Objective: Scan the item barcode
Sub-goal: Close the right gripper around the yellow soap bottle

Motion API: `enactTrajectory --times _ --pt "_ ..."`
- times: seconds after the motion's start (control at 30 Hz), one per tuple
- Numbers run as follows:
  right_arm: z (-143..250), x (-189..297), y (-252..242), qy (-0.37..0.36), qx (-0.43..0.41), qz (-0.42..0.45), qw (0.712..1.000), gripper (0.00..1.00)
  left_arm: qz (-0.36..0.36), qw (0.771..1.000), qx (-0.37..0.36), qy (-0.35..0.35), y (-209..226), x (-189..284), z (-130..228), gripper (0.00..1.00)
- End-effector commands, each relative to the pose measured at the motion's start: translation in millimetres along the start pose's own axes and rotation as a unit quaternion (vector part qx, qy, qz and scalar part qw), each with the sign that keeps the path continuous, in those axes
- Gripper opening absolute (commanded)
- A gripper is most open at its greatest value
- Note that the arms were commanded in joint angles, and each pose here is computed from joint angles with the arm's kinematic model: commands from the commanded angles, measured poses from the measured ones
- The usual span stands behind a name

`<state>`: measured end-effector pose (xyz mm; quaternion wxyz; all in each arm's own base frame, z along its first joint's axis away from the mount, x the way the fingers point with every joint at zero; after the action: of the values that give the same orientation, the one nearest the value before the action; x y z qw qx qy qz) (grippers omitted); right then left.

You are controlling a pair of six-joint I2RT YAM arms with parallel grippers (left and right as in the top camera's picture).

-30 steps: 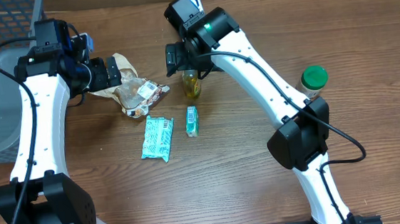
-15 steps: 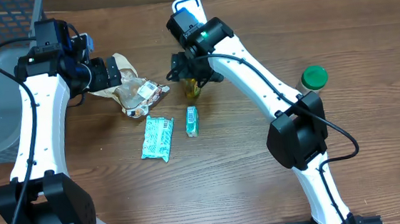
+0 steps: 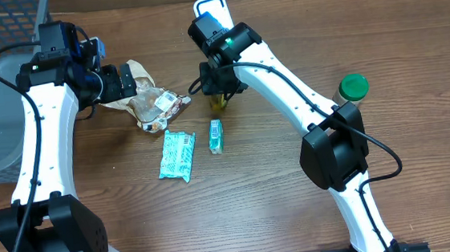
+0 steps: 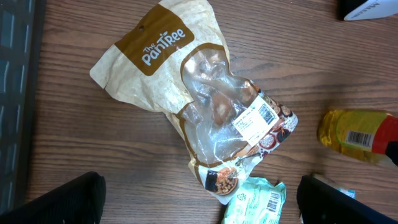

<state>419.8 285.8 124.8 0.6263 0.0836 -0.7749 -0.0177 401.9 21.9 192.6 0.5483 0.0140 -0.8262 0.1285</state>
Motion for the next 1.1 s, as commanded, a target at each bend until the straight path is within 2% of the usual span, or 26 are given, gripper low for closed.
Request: enactTrajectory --times 0.0,0.07,0.13,0.27,0.47,0.67,0.73,0.8,0.87,1.07 --pt "-1.0 -7.9 -8.7 0.003 0.045 0.019 0.999 0.38 0.007 1.0 -0.019 -0.002 -4.7 1.5 -0.3 0.99" --pt "-1.3 -7.8 -10.8 0.001 0.049 0.026 0.998 0.4 0.007 1.0 -0.019 -0.002 -4.7 1.5 -0.3 0.99" --pt "-0.8 -7.8 -11.0 0.003 0.059 0.027 0.998 0.48 0.007 1.0 -0.019 -0.002 -4.7 1.5 -0.3 1.0" --pt "-2.0 -7.8 -11.0 0.0 0.081 0.027 0.996 0.84 0.007 1.0 -0.019 -0.002 -4.7 1.5 -0.3 0.99" --pt "-16.1 -7.5 -3.1 -0.034 0.069 0.012 0.997 1.0 0.007 1.0 -0.019 -0.002 -4.8 1.5 -0.4 0.99" --pt "-19.9 -8.0 -4.5 -0.045 0.027 0.016 0.998 0.99 0.007 1.0 -0.019 -0.002 -4.8 1.5 -0.4 1.0" --pt "-17.0 -9.2 -6.5 -0.039 0.017 0.02 0.999 0.91 0.007 1.0 -0.019 -0.002 -4.7 1.5 -0.3 0.99" --pt "-13.6 -10.7 -8.1 -0.032 0.018 0.024 0.999 0.74 0.007 1.0 -0.019 -0.002 -4.7 1.5 -0.3 0.99" --pt "-11.6 -11.3 -9.2 -0.027 0.018 0.026 0.999 0.63 0.007 1.0 -0.019 -0.002 -4.7 1.5 -0.3 1.0" --pt "-10.7 -14.0 -10.2 -0.026 0.023 0.028 0.999 0.53 0.007 1.0 -0.019 -0.002 -4.7 1.5 -0.3 1.0"
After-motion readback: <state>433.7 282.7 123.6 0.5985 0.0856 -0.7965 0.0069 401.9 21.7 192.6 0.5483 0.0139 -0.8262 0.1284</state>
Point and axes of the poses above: each gripper's point midway between its finger pads, its own x axis back along the fingers, its own y axis along the line the jaws close on, z = x × y, the point moved 3 cm from there along x, back along the fingers, and after that the axes turned 2 degrees about x, right-handed, at the moved point
